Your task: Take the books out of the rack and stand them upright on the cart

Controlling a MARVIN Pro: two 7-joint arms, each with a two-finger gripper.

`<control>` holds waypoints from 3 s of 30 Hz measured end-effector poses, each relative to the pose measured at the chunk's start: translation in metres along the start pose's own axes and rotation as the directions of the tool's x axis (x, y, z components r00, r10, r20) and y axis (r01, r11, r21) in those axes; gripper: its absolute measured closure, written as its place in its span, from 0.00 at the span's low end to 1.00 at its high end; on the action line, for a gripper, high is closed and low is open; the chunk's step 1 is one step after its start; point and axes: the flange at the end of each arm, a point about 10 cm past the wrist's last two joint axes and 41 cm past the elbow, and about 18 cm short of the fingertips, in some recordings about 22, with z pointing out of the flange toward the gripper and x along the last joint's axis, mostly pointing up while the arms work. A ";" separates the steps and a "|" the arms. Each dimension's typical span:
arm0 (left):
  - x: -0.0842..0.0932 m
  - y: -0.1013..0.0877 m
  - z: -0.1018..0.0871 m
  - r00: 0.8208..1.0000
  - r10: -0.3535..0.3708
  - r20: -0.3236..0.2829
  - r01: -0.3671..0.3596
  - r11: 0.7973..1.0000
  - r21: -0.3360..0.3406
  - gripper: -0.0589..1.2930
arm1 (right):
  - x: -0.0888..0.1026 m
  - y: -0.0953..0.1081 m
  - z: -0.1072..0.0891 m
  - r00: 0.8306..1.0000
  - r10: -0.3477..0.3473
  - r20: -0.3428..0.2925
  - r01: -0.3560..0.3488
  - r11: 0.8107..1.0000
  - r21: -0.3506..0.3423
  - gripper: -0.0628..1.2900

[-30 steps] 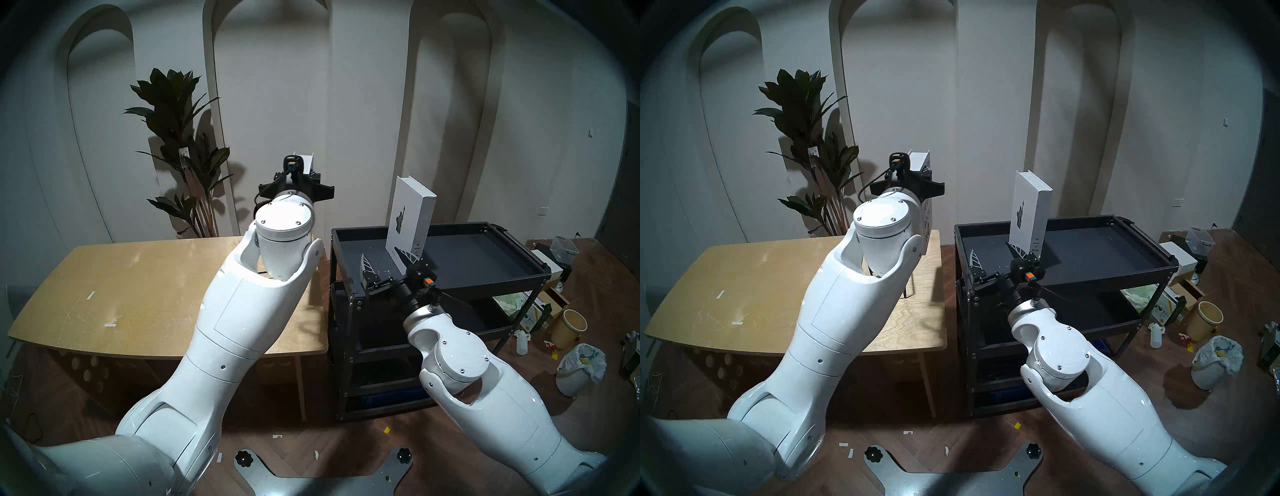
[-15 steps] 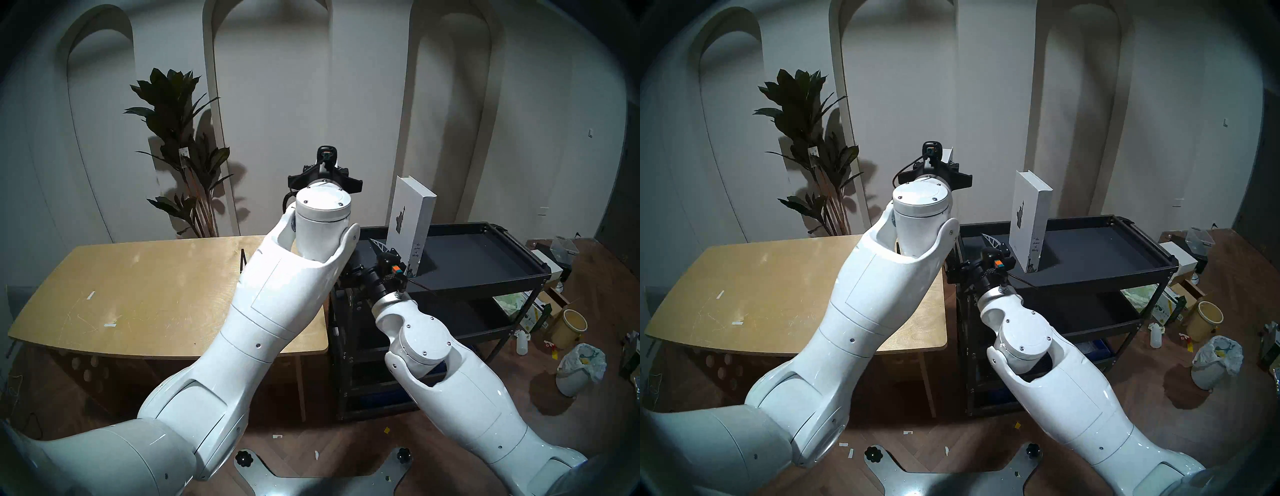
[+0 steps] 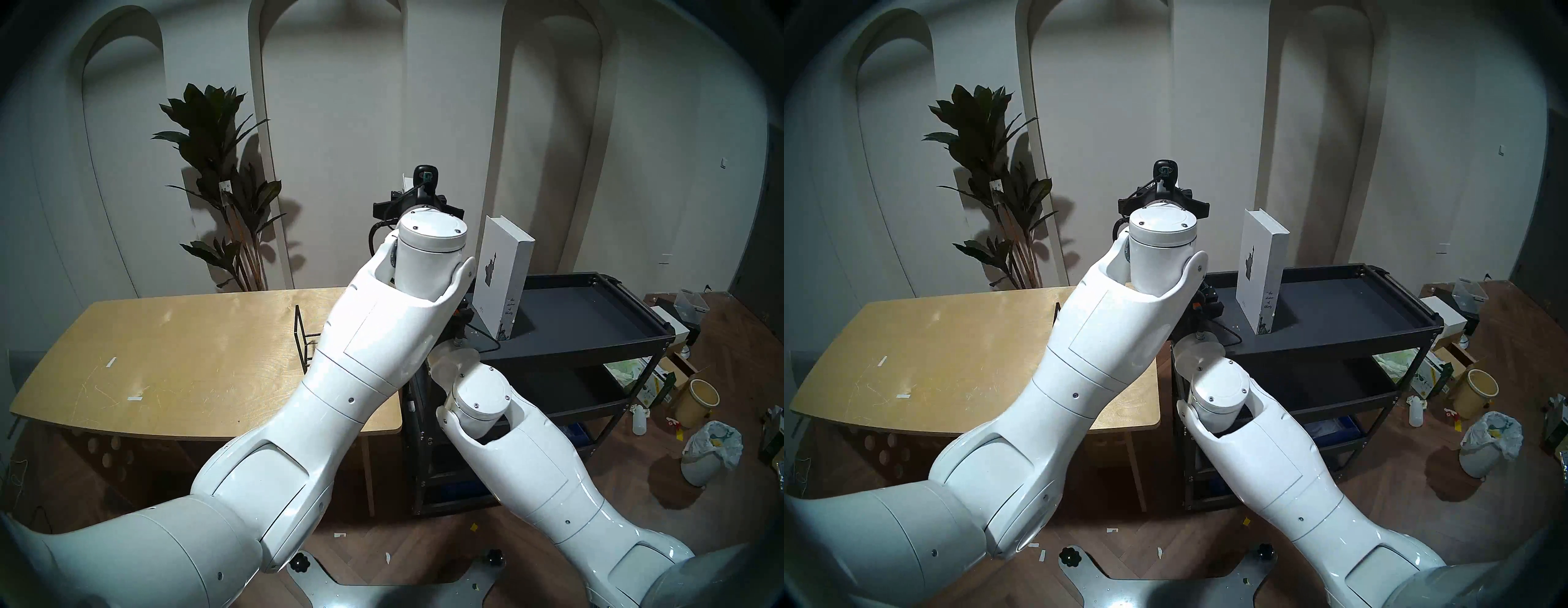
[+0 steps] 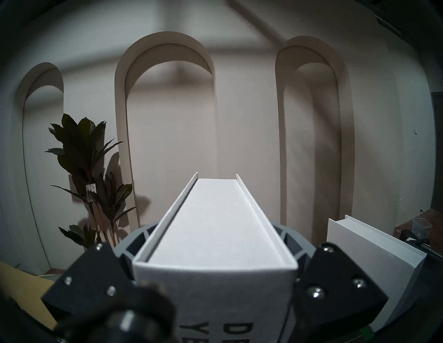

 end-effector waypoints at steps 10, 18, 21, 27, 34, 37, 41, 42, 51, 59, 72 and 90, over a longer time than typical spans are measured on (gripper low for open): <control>0.009 0.006 -0.001 1.000 -0.003 -0.012 0.003 0.999 0.048 0.50 | -0.011 -0.009 0.030 0.999 -0.026 -0.036 0.025 0.999 -0.039 0.07; 0.010 0.012 -0.005 1.000 -0.019 -0.001 0.019 0.998 0.059 0.50 | -0.015 -0.016 0.052 0.995 -0.031 -0.091 0.025 0.998 -0.061 0.07; 0.007 0.015 -0.006 1.000 -0.020 0.015 0.019 0.998 0.054 0.50 | -0.016 -0.018 0.058 0.993 -0.028 -0.116 0.019 0.997 -0.071 0.07; -0.002 0.021 -0.007 0.999 0.010 0.036 -0.011 0.999 0.049 0.51 | -0.022 -0.020 0.065 0.990 -0.013 -0.142 0.000 0.996 -0.090 0.07; -0.026 0.025 -0.001 0.995 0.076 0.057 -0.079 0.996 0.047 0.51 | -0.031 -0.020 0.068 0.988 0.011 -0.153 -0.029 0.993 -0.110 0.07; -0.034 0.026 0.000 0.993 0.101 0.061 -0.103 0.994 0.046 0.51 | -0.032 -0.019 0.069 0.986 0.025 -0.163 -0.044 0.992 -0.118 0.07; -0.042 0.027 0.002 0.990 0.129 0.056 -0.131 0.990 0.044 0.51 | -0.030 -0.018 0.072 0.982 0.049 -0.183 -0.074 0.989 -0.131 0.07; -0.042 0.028 0.003 0.990 0.134 0.051 -0.136 0.990 0.043 0.51 | -0.029 -0.019 0.073 0.980 0.057 -0.189 -0.083 0.988 -0.133 0.07; -0.038 0.030 0.003 0.988 0.151 0.005 -0.151 0.988 0.038 0.51 | -0.021 -0.020 0.078 0.968 0.110 -0.224 -0.146 0.978 -0.149 0.07; -0.034 0.033 0.005 0.987 0.159 -0.018 -0.158 0.987 0.033 0.51 | -0.017 -0.019 0.081 0.956 0.170 -0.240 -0.213 0.964 -0.163 0.07; -0.041 0.031 0.018 0.987 0.159 0.030 -0.160 0.985 0.056 0.51 | -0.016 -0.016 0.086 0.937 0.246 -0.248 -0.292 0.941 -0.172 0.07; -0.044 0.034 0.031 0.983 0.141 0.118 -0.149 0.987 0.064 0.51 | -0.020 -0.013 0.088 0.935 0.249 -0.253 -0.287 0.950 -0.126 0.49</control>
